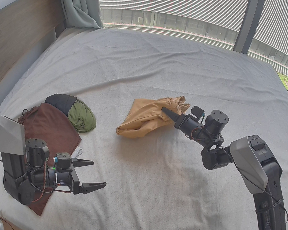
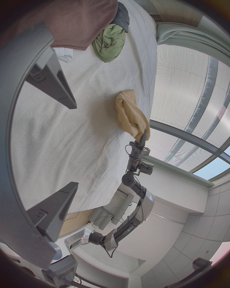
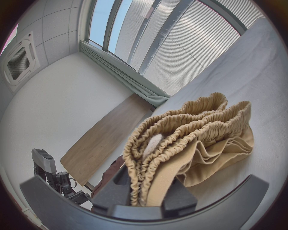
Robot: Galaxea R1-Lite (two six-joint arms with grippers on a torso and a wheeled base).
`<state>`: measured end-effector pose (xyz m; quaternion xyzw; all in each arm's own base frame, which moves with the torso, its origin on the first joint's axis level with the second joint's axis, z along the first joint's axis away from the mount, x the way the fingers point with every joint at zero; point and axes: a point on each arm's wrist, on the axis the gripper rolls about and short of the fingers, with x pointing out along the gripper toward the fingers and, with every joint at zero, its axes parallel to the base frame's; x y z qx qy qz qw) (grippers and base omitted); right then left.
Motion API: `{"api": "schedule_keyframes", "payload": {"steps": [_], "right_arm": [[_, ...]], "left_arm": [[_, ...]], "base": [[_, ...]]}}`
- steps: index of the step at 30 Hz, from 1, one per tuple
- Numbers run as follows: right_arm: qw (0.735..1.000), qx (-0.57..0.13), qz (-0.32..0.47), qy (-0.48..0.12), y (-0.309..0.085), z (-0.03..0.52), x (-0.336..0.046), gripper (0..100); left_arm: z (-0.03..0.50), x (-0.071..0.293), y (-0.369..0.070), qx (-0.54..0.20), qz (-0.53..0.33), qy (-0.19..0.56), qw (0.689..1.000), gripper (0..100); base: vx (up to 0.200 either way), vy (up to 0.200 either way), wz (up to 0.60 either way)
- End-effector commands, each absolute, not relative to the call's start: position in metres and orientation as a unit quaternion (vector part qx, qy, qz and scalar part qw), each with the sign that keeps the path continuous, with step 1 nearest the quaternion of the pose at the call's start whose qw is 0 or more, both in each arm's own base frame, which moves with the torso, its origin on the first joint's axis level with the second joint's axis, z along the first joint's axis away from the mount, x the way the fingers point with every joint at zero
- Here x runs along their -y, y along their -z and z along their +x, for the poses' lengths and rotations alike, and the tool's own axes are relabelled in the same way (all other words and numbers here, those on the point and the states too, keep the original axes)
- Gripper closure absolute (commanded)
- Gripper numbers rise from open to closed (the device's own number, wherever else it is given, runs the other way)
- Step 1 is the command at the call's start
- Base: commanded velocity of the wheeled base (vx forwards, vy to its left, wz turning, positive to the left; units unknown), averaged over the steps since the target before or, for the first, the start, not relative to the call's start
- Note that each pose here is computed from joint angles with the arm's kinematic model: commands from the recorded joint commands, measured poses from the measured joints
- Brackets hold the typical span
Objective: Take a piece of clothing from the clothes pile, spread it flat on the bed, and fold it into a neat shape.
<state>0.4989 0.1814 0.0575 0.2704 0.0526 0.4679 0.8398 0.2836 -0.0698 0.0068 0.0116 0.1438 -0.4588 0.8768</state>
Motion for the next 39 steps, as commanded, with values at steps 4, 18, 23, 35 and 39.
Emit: {"api": "schedule_keyframes", "payload": {"steps": [4,18,23,35,39], "right_arm": [[0.849,-0.093,0.279,-0.438,-0.03,0.482,-0.156,100],[0.85,-0.132,0.287,-0.422,0.018,0.462,-0.149,100],[0.85,-0.135,0.288,-0.42,0.03,0.46,-0.148,100],[0.851,-0.141,0.289,-0.416,0.04,0.458,-0.146,100],[0.85,-0.14,0.289,-0.417,0.039,0.457,-0.146,100]], "left_arm": [[0.283,0.07,-0.007,-0.144,0.012,0.459,0.877,0],[0.282,0.07,-0.007,-0.144,0.012,0.46,0.876,0],[0.282,0.07,-0.007,-0.145,0.011,0.46,0.876,0],[0.281,0.071,-0.007,-0.146,0.011,0.461,0.875,0],[0.281,0.071,-0.007,-0.146,0.012,0.462,0.875,0]], "base": [[0.0,0.0,0.0],[0.0,0.0,0.0],[0.0,0.0,0.0],[0.0,0.0,0.0],[0.0,0.0,0.0]]}}
